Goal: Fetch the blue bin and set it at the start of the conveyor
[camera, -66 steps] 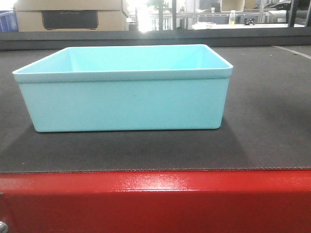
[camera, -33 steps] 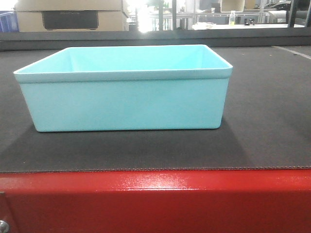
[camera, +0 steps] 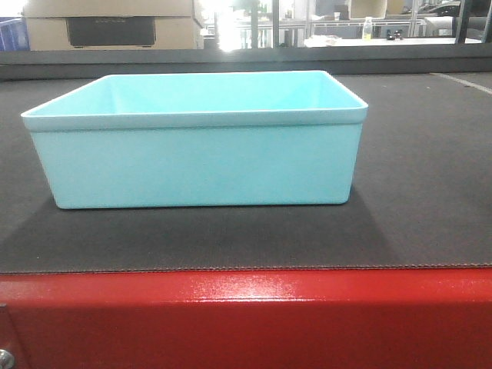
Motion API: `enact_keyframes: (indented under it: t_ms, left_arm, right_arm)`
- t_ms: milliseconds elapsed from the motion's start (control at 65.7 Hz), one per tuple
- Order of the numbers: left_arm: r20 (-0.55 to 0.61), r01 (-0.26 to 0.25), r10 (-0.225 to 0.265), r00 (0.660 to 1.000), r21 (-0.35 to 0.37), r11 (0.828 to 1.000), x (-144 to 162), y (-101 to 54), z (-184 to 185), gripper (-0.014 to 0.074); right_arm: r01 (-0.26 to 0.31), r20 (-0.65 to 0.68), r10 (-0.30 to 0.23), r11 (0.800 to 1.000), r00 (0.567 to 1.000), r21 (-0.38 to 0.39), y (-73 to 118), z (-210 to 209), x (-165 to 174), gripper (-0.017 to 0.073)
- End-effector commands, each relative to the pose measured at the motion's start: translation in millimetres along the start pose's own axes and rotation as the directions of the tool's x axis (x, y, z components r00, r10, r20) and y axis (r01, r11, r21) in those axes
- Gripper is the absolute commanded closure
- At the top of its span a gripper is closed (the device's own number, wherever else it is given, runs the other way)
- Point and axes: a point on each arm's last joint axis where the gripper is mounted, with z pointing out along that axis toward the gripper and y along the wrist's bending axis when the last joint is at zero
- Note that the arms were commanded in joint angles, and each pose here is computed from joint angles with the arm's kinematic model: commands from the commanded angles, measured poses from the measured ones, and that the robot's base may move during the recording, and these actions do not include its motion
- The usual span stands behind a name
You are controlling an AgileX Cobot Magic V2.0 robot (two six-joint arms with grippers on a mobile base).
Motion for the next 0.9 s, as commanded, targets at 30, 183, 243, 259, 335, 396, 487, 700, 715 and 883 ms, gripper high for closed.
enact_keyframes:
  t_ms: [30, 183, 243, 259, 335, 396, 487, 700, 715, 883]
  left_arm:
    - [0.025, -0.001, 0.002, 1.000, -0.002, 1.000, -2, 0.0, -1, 0.0704]
    - [0.025, -0.001, 0.002, 1.000, -0.002, 1.000, -2, 0.0, -1, 0.0704]
    - [0.021, -0.002, 0.002, 1.000, -0.002, 1.000, 0, 0.0, 0, 0.0704]
    - [0.020, -0.002, 0.002, 1.000, -0.002, 1.000, 1, 0.0, -1, 0.0704]
    - [0.020, -0.011, 0.011, 1.000, -0.020, 1.000, 7, 1.0, -2, 0.0704]
    - [0.039, -0.062, 0.063, 0.997, -0.020, 0.998, 16, 0.0, -6, 0.0704]
    - [0.075, -0.072, 0.074, 0.994, -0.032, 0.997, 38, -0.4, -8, 0.0704]
    - [0.123, -0.074, 0.078, 0.989, -0.040, 0.996, 102, -0.2, 9, 0.0704]
    - [0.124, -0.074, 0.078, 0.989, -0.040, 0.996, 106, -0.2, 10, 0.0704]
    - [0.148, -0.074, 0.079, 0.986, -0.039, 0.997, 112, -0.4, 12, 0.0704]
  right_arm:
    - [0.016, 0.028, -0.016, 1.000, 0.999, 0.004, -0.4, -1, -2, 0.0721]
    - [0.016, 0.028, -0.016, 1.000, 0.999, 0.004, -0.4, -1, -2, 0.0721]
    - [0.016, 0.028, -0.016, 1.000, 0.999, 0.004, -0.4, -1, -2, 0.0721]
    - [0.016, 0.028, -0.016, 1.000, 0.999, 0.004, -0.4, -1, -2, 0.0721]
    - [0.016, 0.028, -0.016, 1.000, 0.999, 0.004, -0.4, -1, -2, 0.0721]
    - [0.016, 0.028, -0.016, 1.000, 0.999, 0.004, -0.4, -1, -2, 0.0721]
    - [0.016, 0.028, -0.016, 1.000, 0.999, 0.004, -0.4, -1, -2, 0.0721]
    - [0.016, 0.032, -0.016, 1.000, 0.999, 0.003, -0.4, -1, -3, 0.0721]
    - [0.016, 0.034, -0.016, 1.000, 0.999, 0.003, -0.4, -1, -3, 0.0721]
    - [0.016, 0.039, -0.016, 1.000, 0.999, 0.003, -0.3, -1, -3, 0.0721]
